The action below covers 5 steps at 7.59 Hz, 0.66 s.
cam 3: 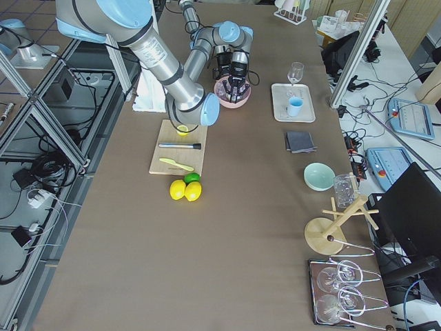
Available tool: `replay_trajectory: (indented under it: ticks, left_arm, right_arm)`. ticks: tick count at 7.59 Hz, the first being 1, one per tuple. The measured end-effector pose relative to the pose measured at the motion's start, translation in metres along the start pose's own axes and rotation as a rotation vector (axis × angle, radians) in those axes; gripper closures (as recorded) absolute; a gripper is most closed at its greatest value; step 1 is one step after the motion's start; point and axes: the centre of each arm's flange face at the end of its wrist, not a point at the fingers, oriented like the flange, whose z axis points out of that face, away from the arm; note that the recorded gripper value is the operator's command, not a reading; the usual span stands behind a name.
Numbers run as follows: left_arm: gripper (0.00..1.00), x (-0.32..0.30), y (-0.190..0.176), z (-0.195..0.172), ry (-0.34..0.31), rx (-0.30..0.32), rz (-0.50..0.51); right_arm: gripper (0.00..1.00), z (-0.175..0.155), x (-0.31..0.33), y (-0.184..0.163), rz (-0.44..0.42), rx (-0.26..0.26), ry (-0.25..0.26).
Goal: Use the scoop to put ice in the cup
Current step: 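Push the scoop into the ice cubes with the right gripper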
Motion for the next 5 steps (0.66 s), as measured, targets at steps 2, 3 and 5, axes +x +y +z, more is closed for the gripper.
replay_trajectory:
  ticks: [2, 3, 5]
  left_arm:
    - [0.02, -0.0005, 0.0005, 0.0019, 0.0, -0.003, -0.001]
    - [0.02, -0.0005, 0.0002, 0.0022, 0.0, -0.003, -0.001]
    - [0.02, -0.0003, -0.0012, 0.0025, -0.001, -0.001, 0.0]
  right_arm:
    - [1.0, 0.0152, -0.0057, 0.0088, 0.027, 0.053, 0.005]
    - [1.0, 0.0168, -0.007, 0.0088, 0.032, 0.071, 0.002]
    - [1.0, 0.0133, -0.0086, 0.0059, 0.04, 0.115, -0.002]
